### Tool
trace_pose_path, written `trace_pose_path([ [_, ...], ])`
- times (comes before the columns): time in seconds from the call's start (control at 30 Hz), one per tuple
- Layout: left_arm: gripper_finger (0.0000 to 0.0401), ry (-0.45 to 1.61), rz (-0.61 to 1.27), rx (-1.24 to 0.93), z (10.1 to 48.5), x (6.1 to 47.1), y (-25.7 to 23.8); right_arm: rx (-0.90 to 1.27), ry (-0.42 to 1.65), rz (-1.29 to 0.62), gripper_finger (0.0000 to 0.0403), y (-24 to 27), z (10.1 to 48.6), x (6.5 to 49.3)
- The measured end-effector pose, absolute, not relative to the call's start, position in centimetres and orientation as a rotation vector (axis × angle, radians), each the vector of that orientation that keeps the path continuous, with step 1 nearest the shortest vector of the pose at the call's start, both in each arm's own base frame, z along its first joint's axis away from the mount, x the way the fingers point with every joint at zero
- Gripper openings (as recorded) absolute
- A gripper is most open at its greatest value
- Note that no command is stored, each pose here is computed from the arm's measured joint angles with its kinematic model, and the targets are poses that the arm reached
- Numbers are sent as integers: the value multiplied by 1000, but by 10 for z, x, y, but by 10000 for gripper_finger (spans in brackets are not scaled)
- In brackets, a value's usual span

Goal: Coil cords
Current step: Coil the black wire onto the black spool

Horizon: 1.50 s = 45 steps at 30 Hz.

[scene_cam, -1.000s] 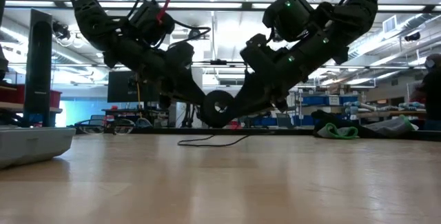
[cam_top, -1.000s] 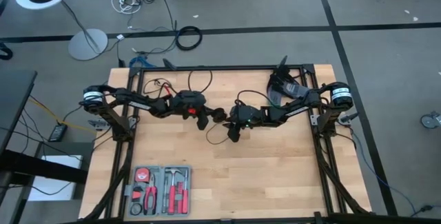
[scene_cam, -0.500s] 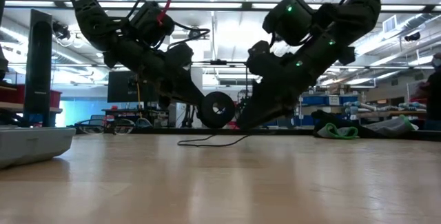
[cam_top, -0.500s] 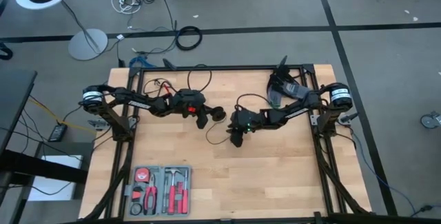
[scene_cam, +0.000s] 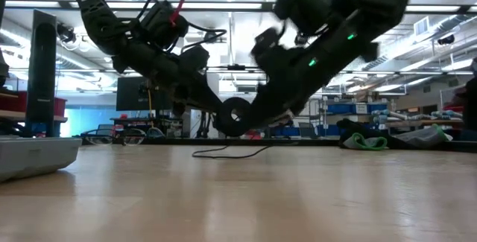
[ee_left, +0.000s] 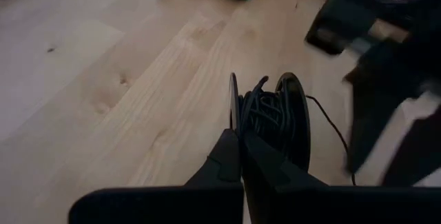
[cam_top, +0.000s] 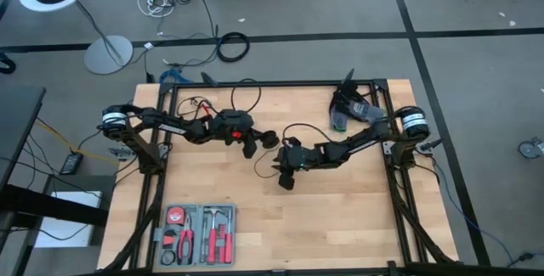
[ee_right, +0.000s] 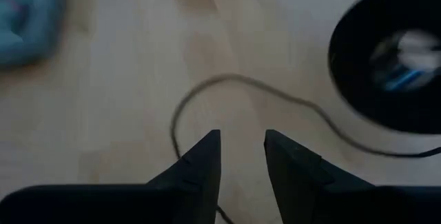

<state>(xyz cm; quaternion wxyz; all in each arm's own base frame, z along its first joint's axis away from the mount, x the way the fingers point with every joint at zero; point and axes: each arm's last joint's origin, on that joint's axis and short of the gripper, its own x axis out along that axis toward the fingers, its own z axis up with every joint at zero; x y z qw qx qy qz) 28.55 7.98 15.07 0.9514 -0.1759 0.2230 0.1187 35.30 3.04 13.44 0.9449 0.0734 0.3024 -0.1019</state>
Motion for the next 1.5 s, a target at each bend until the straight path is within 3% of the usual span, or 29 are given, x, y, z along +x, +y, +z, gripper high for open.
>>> trace_pose_path([
  [0.27, 0, 446, 261, -354, 151, 286, 80, 121, 597, -192, 113, 37, 118, 415],
  [0.53, 0, 455, 269, -354, 150, 285, 81, 204, 703, -210, 113, 46, 109, 439],
  [0.93, 0, 457, 270, -355, 150, 285, 80, 100, 874, -340, 113, 70, 144, 443],
  [1.23, 0, 456, 269, -355, 150, 285, 80, 274, 945, -394, 112, 70, 135, 438],
  [1.5, 0, 444, 271, -377, 151, 286, 80, 282, 951, -391, 106, 70, 126, 441],
])
